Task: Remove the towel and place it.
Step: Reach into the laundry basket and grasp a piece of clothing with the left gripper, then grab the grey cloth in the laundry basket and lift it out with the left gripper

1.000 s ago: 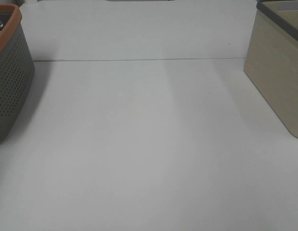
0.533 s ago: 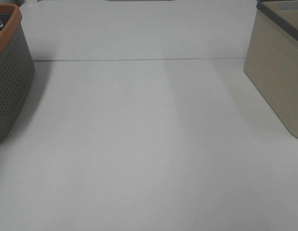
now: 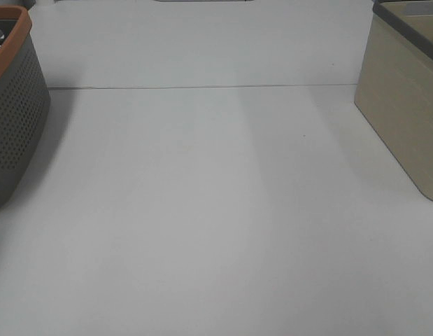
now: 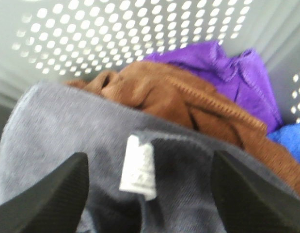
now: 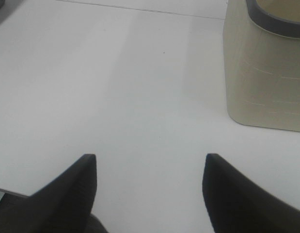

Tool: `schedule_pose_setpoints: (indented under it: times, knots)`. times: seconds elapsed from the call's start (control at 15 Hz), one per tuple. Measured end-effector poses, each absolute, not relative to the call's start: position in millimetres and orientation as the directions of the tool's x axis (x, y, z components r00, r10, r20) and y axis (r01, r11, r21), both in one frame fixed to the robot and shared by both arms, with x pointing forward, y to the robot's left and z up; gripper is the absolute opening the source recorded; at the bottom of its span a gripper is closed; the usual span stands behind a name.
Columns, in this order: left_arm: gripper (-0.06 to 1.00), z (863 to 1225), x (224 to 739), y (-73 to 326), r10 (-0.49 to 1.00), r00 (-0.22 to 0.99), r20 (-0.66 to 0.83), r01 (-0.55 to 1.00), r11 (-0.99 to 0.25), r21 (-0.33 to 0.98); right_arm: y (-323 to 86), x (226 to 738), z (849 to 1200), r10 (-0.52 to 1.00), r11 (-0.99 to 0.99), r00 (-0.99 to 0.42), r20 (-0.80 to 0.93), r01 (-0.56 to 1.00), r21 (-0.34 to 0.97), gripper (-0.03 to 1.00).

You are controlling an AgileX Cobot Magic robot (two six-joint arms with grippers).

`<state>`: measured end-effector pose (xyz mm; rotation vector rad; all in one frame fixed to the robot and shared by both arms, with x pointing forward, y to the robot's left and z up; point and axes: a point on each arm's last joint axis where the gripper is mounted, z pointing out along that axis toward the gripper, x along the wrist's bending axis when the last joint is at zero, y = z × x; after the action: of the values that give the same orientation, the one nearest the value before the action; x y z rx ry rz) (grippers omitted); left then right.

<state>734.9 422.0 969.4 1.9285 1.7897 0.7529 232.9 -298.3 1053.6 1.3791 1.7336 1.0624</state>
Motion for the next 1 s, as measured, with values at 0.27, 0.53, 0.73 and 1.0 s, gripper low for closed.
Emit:
schedule_pose_setpoints:
  times: [0.27,0.53,0.73,1.0]
  knots:
    - [0.63,969,736,421,0.993,0.033,0.118,0.770,-0.100,0.630,-298,233,1054,0.976,0.109,-0.215,-0.016,0.429,0.897,0.63]
    - [0.62,966,737,422,0.993,0.033,0.115,0.773,-0.099,0.627,-298,233,1054,0.976,0.109,-0.215,-0.016,0.429,0.897,0.63]
    - [0.59,952,738,422,0.994,0.035,0.107,0.789,-0.094,0.607,-298,233,1054,0.976,0.109,-0.215,-0.016,0.429,0.897,0.63]
    - [0.53,952,738,422,0.995,0.019,0.094,0.790,-0.073,0.609,-299,233,1054,0.977,0.105,-0.211,-0.013,0.430,0.897,0.63]
